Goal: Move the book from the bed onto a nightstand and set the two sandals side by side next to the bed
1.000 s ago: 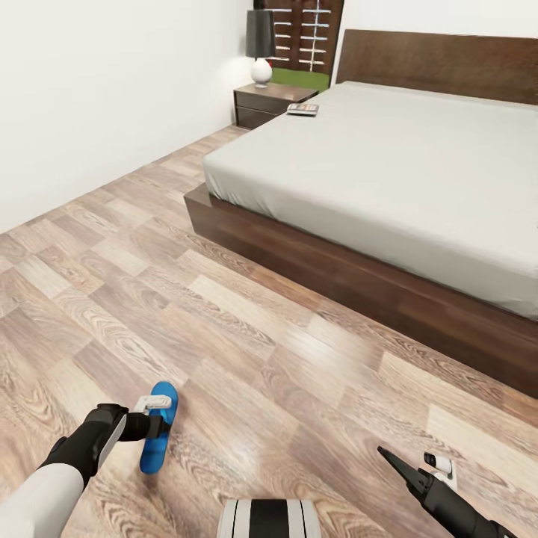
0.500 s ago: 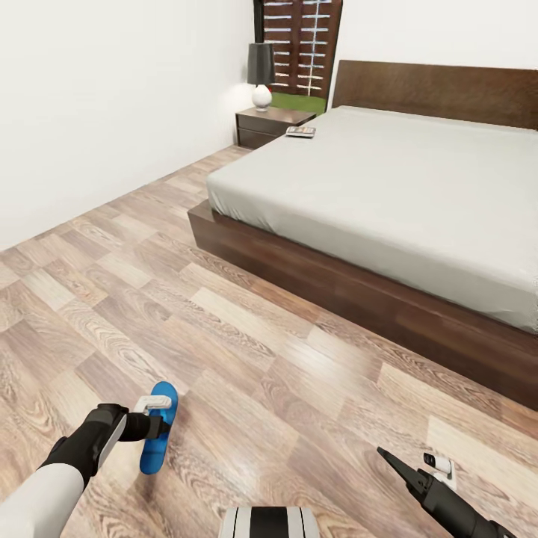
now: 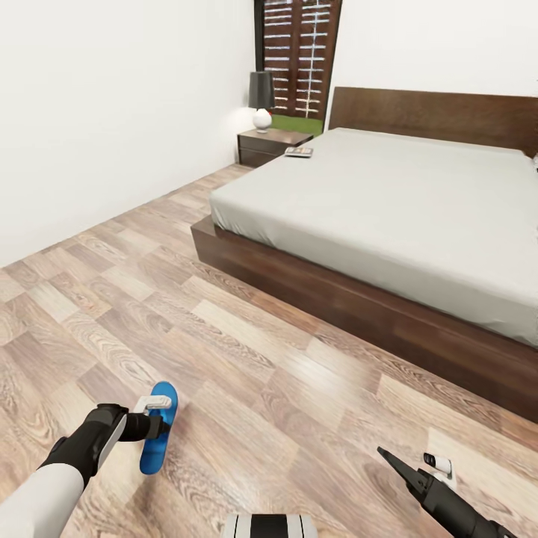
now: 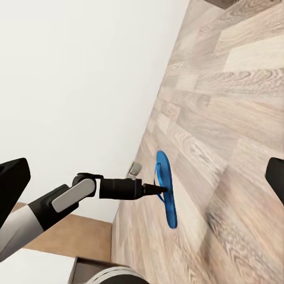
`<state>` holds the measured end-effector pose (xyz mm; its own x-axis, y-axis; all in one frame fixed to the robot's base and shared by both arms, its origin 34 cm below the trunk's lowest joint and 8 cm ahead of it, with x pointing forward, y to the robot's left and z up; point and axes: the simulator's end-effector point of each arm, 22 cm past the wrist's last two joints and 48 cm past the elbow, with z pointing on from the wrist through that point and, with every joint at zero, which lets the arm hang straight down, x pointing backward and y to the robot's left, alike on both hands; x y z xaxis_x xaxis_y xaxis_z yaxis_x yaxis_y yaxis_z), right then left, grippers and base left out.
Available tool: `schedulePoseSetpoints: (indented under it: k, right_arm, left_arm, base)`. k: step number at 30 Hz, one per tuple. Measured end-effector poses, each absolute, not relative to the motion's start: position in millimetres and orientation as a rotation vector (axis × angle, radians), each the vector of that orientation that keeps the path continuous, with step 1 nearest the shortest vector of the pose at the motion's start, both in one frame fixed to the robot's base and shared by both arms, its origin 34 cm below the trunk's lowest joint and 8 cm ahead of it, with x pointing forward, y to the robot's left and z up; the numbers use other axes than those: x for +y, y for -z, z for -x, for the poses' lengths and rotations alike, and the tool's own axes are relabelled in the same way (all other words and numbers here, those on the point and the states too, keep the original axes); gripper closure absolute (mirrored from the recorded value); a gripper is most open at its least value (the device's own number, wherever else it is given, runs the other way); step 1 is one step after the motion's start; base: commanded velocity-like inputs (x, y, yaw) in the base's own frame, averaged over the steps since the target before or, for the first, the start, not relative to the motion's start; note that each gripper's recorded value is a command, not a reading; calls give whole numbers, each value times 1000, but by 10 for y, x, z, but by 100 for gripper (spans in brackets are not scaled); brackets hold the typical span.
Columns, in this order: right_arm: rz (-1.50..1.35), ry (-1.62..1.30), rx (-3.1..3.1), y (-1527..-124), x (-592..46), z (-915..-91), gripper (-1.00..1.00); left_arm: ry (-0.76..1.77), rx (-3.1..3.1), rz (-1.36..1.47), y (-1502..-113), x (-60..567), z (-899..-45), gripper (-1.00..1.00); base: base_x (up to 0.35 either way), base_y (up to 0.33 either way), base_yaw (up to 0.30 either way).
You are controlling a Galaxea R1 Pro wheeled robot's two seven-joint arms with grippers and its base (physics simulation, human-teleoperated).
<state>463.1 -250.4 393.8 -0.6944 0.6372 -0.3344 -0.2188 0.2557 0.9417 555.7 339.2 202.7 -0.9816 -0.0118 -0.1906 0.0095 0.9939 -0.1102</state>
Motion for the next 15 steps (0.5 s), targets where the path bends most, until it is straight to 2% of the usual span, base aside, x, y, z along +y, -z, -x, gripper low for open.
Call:
schedulePoseSetpoints:
  k: [15]
  right_arm:
    - [-352, -1522, 1772, -4150, -2518, -4669, -100]
  left_arm:
    - [155, 2890, 1, -2340, 3432, -5716, 100]
  base:
    - [0, 0, 0]
